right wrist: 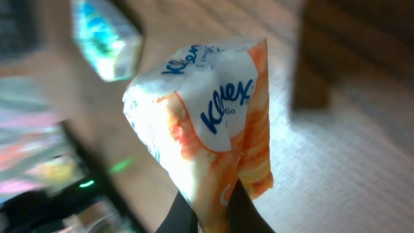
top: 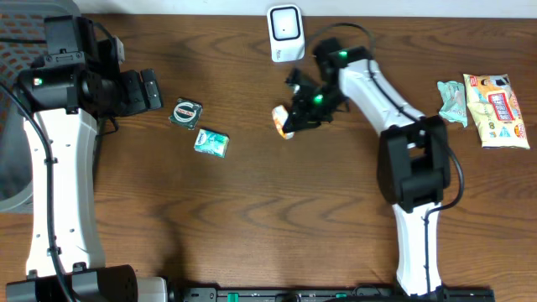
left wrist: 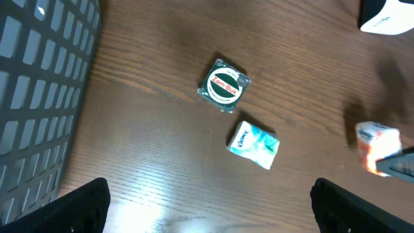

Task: Scan the item barcode

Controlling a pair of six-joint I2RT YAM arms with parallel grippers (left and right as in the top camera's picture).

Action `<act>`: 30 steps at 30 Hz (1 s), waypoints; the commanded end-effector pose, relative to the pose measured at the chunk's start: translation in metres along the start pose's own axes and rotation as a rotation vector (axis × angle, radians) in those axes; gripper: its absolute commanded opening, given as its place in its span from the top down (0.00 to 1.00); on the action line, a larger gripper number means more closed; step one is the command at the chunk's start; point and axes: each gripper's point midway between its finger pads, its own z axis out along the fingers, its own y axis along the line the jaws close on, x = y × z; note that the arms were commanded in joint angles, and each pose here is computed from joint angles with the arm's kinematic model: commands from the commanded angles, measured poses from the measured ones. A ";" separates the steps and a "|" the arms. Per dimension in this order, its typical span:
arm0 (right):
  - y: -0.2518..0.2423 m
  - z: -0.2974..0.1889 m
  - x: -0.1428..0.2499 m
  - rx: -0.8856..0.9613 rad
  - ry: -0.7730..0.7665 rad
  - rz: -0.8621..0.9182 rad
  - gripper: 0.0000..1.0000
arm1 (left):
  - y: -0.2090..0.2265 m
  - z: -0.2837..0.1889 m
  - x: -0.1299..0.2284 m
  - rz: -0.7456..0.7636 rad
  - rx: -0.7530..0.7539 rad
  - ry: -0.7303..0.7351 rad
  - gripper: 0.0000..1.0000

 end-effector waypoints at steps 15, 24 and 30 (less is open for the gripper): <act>-0.113 -0.075 0.051 0.153 -0.070 0.350 0.47 | 0.001 0.002 0.001 -0.010 -0.003 0.006 0.02; -0.071 -0.069 0.041 0.173 -0.082 0.237 0.37 | 0.001 0.002 0.001 -0.010 -0.003 0.006 0.02; -0.077 -0.029 0.034 0.266 -0.108 0.343 0.37 | 0.001 0.002 0.001 -0.010 -0.003 0.006 0.02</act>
